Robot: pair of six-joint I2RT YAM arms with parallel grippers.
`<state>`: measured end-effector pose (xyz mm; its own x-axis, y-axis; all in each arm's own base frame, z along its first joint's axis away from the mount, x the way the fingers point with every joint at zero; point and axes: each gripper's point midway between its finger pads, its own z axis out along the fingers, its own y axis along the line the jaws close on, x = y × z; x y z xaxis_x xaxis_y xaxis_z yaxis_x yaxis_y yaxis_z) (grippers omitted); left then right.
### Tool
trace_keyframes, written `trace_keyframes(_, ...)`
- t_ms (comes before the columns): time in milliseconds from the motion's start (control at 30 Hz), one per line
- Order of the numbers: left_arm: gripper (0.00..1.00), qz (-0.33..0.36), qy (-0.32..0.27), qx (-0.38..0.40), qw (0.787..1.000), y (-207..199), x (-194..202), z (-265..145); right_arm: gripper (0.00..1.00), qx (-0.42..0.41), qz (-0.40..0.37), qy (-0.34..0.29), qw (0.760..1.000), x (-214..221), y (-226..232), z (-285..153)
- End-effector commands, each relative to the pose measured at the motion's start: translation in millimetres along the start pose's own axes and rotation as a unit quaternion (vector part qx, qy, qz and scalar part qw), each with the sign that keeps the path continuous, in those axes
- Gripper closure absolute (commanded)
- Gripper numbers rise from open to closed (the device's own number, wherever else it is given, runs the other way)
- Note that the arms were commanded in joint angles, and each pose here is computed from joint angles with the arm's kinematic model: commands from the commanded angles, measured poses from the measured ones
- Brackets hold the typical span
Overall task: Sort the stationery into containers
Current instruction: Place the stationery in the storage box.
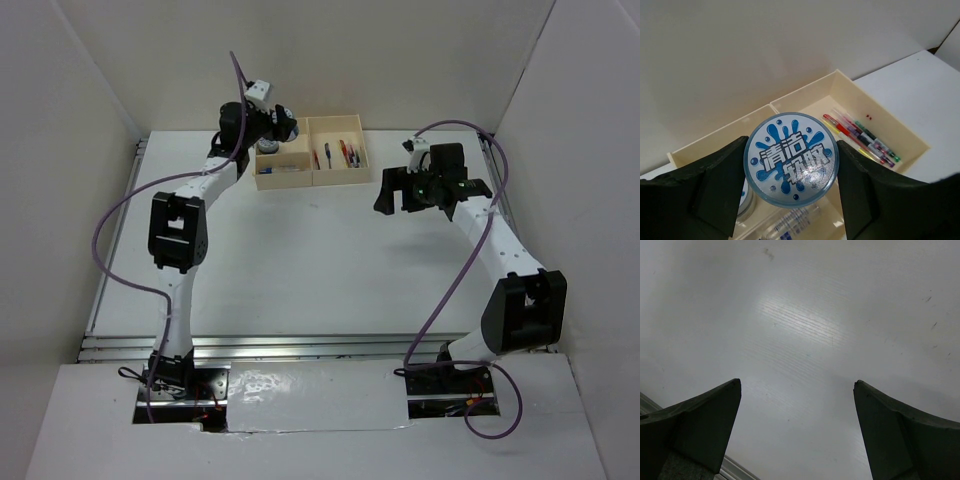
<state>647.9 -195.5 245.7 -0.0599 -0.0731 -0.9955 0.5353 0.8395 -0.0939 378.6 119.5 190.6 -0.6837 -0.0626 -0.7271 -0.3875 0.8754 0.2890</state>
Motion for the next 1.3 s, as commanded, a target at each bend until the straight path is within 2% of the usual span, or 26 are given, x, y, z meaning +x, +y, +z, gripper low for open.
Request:
trace_keyframes(0,1.0,0.049,-0.107,-0.004,0.993,6,-49,20,0.01,-0.012,0.006,-0.029,0.999,-15,11,-12)
trace_keyframes(133,1.0,0.061,-0.114,-0.024,0.991,20,-31,41,0.01,-0.022,0.012,-0.033,0.999,-18,18,-17)
trace_keyframes(233,1.0,0.071,-0.125,-0.028,0.989,23,-31,55,0.01,-0.024,0.012,-0.033,0.999,-17,20,-21)
trace_keyframes(500,1.0,0.075,-0.094,-0.037,0.992,21,18,71,0.01,-0.025,0.015,-0.033,0.999,-15,19,-25)
trace_keyframes(600,0.97,0.073,-0.083,-0.039,0.993,23,30,72,0.01,-0.028,0.019,-0.031,0.999,-14,18,-25)
trace_keyframes(700,0.87,0.069,-0.075,-0.049,0.994,25,38,71,0.01,-0.03,0.021,-0.029,0.999,-13,17,-25)
trace_keyframes(800,0.82,0.066,-0.069,-0.057,0.994,28,43,71,0.01,-0.03,0.023,-0.028,0.999,-12,16,-27)
trace_keyframes(1133,0.8,0.071,-0.042,-0.075,0.994,39,59,69,0.01,-0.033,0.027,-0.033,0.999,-14,16,-32)
trace_keyframes(1267,0.71,0.066,-0.027,-0.072,0.995,37,70,70,0.01,-0.035,0.03,-0.032,0.998,-15,16,-30)
